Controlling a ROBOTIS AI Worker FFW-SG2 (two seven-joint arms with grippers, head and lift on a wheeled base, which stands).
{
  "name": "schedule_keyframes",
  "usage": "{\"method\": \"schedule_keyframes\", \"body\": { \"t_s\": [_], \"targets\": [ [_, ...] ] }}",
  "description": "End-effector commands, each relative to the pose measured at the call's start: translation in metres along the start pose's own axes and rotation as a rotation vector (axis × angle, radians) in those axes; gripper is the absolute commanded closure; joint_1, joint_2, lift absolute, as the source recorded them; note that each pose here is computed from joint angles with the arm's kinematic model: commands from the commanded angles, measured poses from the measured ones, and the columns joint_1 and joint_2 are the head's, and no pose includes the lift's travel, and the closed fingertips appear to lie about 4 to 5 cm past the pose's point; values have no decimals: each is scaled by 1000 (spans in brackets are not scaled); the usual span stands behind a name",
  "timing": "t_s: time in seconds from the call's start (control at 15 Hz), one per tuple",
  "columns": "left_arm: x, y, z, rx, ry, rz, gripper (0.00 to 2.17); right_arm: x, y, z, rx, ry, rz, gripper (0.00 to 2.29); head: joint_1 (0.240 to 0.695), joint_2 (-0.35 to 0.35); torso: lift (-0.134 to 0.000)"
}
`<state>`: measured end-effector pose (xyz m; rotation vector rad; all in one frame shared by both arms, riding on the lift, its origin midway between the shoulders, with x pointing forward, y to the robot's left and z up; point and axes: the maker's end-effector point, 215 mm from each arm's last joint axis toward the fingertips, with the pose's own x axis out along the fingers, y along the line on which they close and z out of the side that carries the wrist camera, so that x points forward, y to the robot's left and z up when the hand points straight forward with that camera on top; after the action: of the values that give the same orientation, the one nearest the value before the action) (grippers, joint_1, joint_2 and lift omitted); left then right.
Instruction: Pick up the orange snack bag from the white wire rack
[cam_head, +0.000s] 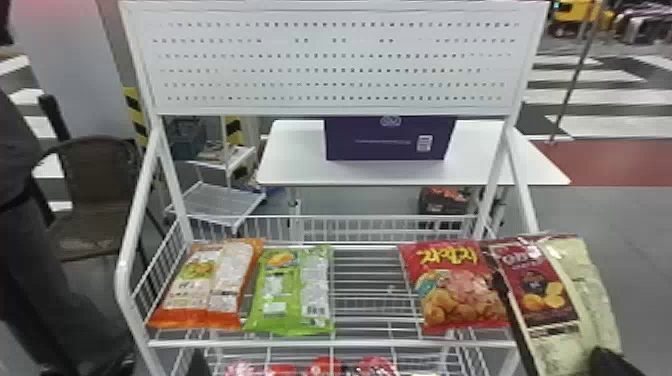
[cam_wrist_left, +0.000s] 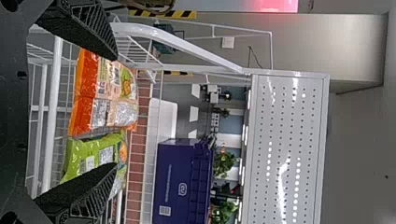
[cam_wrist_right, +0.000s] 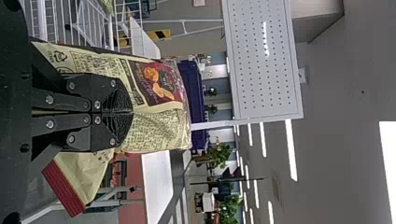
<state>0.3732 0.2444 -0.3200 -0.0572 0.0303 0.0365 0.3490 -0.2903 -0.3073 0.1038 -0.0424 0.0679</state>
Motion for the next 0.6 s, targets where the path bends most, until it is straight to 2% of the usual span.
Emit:
{"method": "schedule_keyframes", "body": {
  "t_s": [0.0,0.53],
  "targets": [
    [0,0,0,0,1,-1,76,1,1,2,-4,-7,2,2256,499,0,0],
    [0,0,0,-5,0,0,80,1,2,4,-5,-13,4,2256,499,0,0]
  ]
}}
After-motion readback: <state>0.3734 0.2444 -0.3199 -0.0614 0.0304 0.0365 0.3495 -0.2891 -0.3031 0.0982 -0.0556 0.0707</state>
